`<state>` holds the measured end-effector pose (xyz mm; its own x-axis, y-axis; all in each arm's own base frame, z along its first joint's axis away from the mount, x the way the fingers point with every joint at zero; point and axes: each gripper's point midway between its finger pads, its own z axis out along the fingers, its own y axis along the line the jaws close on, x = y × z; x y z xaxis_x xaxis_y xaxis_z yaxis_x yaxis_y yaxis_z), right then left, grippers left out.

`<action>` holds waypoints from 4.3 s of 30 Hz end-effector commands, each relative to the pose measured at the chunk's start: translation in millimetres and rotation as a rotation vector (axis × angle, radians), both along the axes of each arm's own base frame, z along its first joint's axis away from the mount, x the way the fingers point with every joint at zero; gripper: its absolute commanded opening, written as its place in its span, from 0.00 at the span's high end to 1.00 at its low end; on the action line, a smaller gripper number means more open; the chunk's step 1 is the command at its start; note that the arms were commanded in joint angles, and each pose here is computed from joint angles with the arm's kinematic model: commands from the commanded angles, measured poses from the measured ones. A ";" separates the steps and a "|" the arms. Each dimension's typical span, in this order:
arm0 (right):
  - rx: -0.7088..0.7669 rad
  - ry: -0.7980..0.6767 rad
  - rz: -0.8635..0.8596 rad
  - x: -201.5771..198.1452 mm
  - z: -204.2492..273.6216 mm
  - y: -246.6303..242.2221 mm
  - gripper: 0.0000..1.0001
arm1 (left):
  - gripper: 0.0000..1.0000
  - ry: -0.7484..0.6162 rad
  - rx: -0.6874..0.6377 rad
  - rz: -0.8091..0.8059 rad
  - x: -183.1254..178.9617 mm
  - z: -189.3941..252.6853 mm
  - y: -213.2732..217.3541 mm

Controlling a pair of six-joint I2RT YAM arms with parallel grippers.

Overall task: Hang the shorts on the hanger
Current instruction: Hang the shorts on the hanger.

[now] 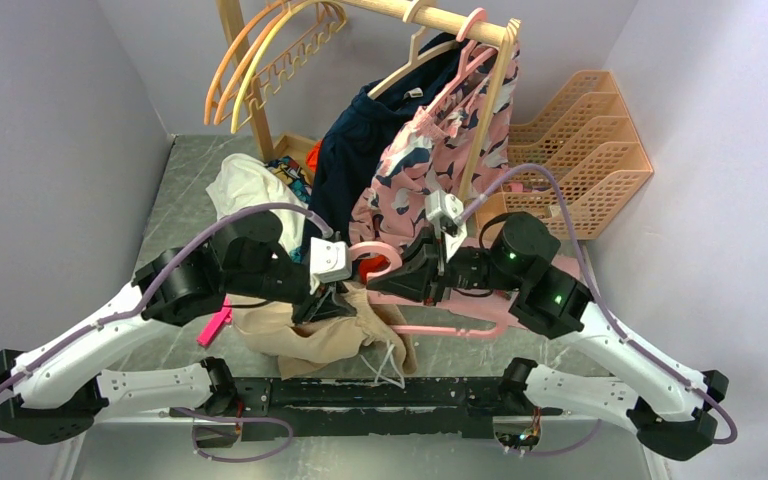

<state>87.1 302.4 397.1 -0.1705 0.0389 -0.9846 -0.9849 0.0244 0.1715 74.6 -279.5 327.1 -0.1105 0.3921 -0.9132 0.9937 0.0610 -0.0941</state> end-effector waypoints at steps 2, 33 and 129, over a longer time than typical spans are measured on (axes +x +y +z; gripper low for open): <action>0.181 0.008 -0.034 -0.6 24.0 -4.3 1.00 | 0.66 -0.050 -0.125 -0.035 1.6 31.2 -17.0; 0.304 -0.030 -0.037 -8.7 26.7 -18.7 1.00 | 0.03 -0.109 -0.120 0.065 -0.2 56.1 24.5; 0.309 -0.096 0.011 -15.9 30.0 -17.0 1.00 | 0.92 0.065 0.046 -0.067 -2.5 -3.2 -21.0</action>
<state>81.6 293.1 396.0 -0.1310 0.2400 -0.9619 -0.9905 0.0097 0.1373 72.8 -291.9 320.6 -0.1635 0.4647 -0.8702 0.9854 0.0345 -0.1667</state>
